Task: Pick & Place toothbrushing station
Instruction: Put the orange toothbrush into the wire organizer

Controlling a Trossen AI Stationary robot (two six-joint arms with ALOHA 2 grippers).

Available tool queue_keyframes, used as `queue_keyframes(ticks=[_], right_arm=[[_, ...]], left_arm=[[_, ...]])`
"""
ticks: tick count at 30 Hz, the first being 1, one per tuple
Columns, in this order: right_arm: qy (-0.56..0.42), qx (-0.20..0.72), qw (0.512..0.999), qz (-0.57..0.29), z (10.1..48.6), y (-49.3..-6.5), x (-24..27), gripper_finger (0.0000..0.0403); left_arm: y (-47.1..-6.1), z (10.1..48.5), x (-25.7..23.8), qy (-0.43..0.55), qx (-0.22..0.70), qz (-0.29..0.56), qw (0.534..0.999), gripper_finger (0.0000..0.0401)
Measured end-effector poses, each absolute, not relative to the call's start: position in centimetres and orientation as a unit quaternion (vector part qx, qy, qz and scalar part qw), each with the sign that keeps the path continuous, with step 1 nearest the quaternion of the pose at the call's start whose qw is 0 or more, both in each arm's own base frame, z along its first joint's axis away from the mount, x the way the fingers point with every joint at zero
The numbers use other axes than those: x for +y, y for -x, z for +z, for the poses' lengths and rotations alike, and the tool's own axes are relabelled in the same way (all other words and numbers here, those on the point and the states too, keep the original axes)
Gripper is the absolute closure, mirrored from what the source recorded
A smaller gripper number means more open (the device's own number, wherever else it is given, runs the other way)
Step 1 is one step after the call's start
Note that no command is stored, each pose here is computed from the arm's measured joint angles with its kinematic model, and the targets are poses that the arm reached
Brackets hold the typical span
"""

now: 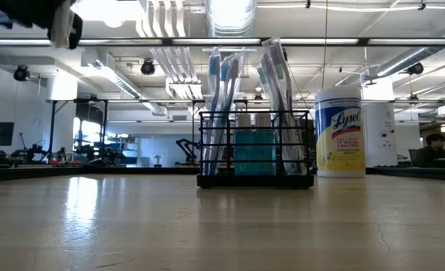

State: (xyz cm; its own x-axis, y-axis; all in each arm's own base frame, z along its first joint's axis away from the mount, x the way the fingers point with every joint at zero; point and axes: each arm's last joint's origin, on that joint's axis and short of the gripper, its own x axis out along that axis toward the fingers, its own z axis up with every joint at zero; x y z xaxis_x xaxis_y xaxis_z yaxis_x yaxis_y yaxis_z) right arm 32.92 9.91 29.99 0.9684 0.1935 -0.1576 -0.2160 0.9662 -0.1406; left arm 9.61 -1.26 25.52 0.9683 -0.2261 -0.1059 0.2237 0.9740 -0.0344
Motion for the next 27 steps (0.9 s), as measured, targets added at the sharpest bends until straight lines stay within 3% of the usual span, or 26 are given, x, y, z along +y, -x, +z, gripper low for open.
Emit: queue_keyframes(ticks=[5, 8, 19, 27], right_arm=[[-0.029, -0.038, 0.996, 0.079, 27.5, -30.5, 7.6, 0.0393], [-0.056, -0.034, 0.995, 0.069, 26.0, -29.8, 6.9, 0.0377], [-0.074, -0.023, 0.993, 0.085, 25.7, -29.9, 6.9, 0.0219], [-0.07, -0.028, 0.994, 0.078, 25.8, -29.9, 6.9, 0.0177]], left_arm=[[-10.0, 24.3, -1.3, -0.008, 0.07, -0.122, 0.99, 0.038], [-10.3, 23.9, -1.4, -0.015, 0.064, -0.124, 0.99, 0.038], [-10.5, 24.2, -1.4, -0.018, 0.046, -0.129, 0.99, 0.038], [-12.5, 25.0, -1.8, -0.004, 0.005, -0.147, 0.989, 0.038]])
